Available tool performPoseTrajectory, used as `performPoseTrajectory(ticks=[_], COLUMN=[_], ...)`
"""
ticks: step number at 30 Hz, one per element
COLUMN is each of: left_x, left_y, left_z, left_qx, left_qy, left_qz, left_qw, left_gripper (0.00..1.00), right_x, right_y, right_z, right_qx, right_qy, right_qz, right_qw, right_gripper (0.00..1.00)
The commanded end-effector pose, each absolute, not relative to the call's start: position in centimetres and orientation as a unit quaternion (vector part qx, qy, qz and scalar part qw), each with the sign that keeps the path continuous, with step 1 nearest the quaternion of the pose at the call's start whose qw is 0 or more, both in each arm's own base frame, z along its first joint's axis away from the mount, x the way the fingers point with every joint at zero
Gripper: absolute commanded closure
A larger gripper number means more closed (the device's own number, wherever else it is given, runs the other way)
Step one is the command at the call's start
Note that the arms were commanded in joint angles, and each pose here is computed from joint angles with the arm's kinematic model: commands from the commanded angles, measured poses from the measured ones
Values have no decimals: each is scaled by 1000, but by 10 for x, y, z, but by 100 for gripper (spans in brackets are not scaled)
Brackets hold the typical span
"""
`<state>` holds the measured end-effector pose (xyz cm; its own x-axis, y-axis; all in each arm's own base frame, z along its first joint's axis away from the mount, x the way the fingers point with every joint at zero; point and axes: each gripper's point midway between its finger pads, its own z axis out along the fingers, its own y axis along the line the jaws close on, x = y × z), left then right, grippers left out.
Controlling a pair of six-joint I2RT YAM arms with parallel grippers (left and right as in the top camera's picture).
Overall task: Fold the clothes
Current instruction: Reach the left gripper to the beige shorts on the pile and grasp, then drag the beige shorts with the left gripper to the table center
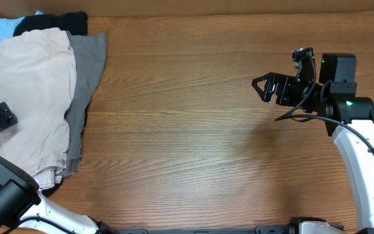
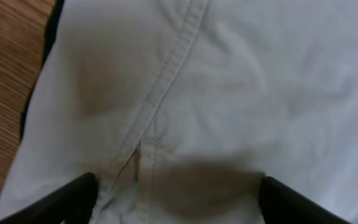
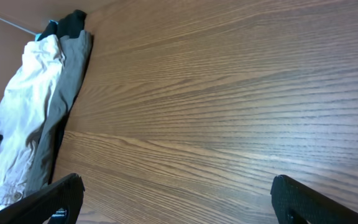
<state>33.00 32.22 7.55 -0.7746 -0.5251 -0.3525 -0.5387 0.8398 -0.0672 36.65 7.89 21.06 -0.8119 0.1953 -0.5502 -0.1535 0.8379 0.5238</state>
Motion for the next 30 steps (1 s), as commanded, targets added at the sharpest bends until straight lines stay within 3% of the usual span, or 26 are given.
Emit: performPoseTrajectory(ticks=[1, 4, 9, 15, 19, 30], left_x=[333, 337, 357, 387, 410, 462], left_y=[330, 330, 320, 276, 220, -39], left_z=[74, 77, 95, 124, 142, 174], left_qx=[-273, -276, -348, -316, -267, -24], left_qy=[943, 940, 910, 921, 938, 960], left_qz=[26, 21, -26, -70, -103, -230], left_qw=[186, 197, 224, 217, 197, 160], left_gripper=[37, 76, 96, 96, 96, 96], right_x=[372, 372, 376, 376, 378, 367], right_y=[76, 76, 76, 76, 73, 6], right_z=[218, 219, 222, 222, 223, 254], right_qx=[10, 9, 7, 6, 9, 113], right_qy=[906, 906, 903, 902, 902, 888], right_qz=[278, 278, 278, 278, 274, 263], right_qw=[318, 320, 329, 330, 335, 361], right_gripper=[0, 0, 0, 1, 13, 15])
